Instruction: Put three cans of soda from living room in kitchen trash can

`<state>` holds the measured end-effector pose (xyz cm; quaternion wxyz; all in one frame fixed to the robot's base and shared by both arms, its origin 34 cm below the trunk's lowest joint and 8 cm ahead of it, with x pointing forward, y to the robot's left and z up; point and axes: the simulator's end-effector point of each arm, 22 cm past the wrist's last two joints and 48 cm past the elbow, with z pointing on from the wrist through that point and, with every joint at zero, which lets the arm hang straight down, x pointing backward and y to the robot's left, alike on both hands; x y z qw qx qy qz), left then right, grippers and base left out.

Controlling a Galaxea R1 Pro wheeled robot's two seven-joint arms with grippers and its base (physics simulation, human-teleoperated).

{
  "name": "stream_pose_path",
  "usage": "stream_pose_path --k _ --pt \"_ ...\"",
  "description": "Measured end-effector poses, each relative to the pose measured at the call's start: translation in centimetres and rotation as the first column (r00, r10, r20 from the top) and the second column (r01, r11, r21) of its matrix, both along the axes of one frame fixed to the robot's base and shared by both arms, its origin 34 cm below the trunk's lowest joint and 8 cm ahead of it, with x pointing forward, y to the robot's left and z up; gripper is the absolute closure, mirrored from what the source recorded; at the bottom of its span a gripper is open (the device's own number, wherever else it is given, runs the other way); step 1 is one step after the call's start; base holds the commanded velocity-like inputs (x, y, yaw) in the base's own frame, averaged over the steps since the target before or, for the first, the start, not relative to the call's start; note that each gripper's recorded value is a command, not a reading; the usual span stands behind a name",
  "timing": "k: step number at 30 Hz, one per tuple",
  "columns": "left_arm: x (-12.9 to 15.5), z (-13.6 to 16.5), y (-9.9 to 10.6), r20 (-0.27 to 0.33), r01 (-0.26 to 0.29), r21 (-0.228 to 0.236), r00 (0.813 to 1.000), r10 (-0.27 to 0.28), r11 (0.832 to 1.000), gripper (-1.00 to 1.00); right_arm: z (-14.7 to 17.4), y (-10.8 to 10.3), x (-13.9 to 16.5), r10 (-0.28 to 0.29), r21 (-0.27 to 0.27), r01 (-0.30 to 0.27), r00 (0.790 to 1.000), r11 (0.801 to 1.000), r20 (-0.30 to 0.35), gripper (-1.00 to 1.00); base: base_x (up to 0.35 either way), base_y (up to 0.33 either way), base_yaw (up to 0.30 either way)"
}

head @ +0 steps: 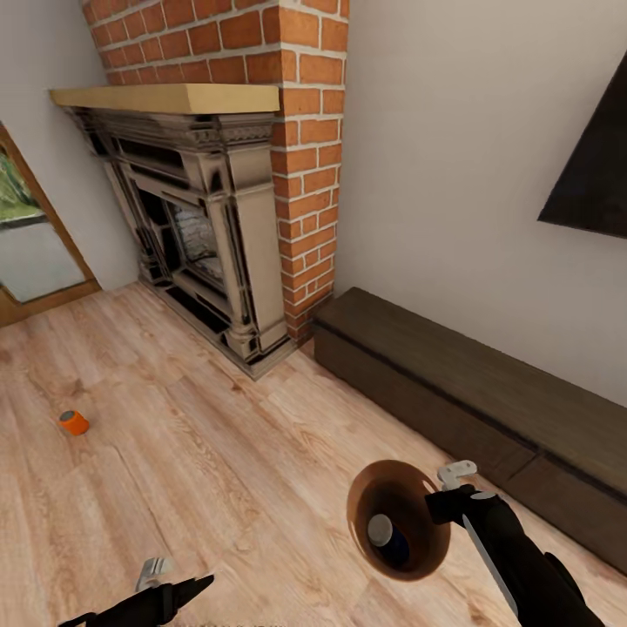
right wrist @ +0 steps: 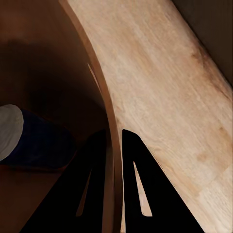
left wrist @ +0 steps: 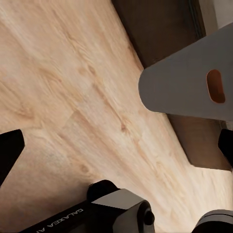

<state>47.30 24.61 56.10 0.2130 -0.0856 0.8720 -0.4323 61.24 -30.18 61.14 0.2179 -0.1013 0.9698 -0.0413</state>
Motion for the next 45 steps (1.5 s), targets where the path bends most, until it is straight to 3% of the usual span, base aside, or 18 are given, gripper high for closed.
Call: stream_pose_path --k 26,45 --pt "-0.02 -0.01 -0.01 0.000 0.001 0.000 1.000 -0.001 1.000 -1.00 -0.03 0.07 -0.03 -0.001 0.004 0.001 1.000 1.000 -0.001 1.00 0.006 0.261 0.284" --pt "-0.02 -0.01 -0.01 0.000 0.001 0.000 1.000 -0.001 1.000 -1.00 0.01 -0.04 0.01 0.001 -0.002 -0.001 1.000 1.000 0.000 1.00 0.147 0.046 0.284"
